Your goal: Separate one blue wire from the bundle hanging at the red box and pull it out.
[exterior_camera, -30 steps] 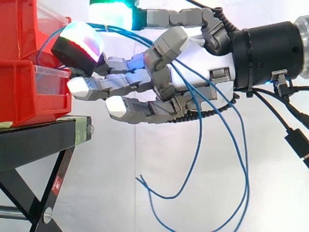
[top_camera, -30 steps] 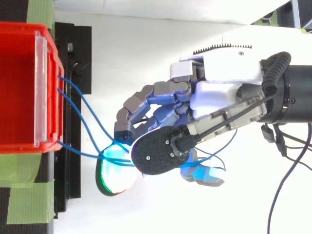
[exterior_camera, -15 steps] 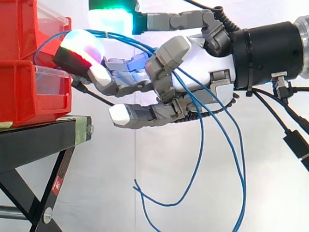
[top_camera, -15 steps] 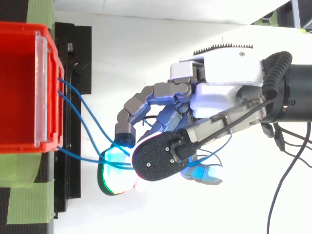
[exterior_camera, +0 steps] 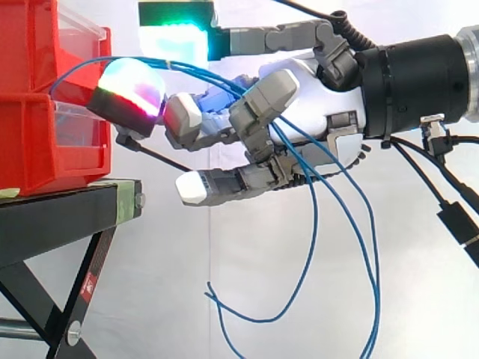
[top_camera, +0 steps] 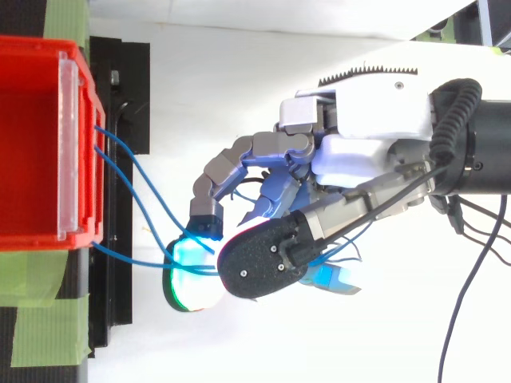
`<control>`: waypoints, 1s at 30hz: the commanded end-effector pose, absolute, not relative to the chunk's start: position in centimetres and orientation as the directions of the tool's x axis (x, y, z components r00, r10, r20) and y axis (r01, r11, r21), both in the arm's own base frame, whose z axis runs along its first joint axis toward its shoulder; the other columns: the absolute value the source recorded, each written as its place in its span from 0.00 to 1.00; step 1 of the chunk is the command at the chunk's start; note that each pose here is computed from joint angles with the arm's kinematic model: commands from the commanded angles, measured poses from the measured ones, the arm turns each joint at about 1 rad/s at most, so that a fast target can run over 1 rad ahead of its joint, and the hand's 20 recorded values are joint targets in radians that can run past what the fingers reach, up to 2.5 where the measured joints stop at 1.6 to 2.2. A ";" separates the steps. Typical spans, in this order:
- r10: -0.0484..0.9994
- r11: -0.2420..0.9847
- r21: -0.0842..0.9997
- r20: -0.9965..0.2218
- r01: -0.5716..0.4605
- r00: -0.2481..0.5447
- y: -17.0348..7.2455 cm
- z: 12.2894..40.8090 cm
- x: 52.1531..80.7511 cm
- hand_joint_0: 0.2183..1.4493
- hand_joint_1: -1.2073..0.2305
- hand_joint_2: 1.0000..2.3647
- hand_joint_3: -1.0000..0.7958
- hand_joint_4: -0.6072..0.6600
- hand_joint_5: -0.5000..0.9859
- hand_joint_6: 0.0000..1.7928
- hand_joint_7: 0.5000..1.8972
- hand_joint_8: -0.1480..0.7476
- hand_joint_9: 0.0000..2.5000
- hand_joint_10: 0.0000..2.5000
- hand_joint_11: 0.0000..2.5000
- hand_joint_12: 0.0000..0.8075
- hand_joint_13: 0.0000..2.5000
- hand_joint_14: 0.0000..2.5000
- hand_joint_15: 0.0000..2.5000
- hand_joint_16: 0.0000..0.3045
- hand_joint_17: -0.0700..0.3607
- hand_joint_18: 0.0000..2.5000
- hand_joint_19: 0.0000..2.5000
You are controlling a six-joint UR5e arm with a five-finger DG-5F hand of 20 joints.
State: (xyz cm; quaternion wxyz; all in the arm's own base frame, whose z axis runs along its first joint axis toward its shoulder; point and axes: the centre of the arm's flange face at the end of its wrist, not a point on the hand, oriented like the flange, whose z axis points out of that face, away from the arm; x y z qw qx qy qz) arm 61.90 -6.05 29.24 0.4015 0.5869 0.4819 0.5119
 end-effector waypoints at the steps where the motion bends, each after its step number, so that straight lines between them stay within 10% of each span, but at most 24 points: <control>1: 0.979 -0.204 0.966 0.204 0.160 0.012 -6.1 29.2 61.8 0.32 0.40 0.01 0.51 0.63 0.21 0.50 0.20 0.60 0.40 0.00 0.46 0.54 0.64 0.00 0.55 0.22 0.51 0.32 0.15; 30: 0.996 -0.087 0.986 0.083 0.144 0.034 -7.6 32.3 60.3 0.32 0.40 0.01 0.51 0.63 0.21 0.50 0.21 0.60 0.38 0.00 0.45 0.54 0.64 0.00 0.55 0.22 0.51 0.32 0.15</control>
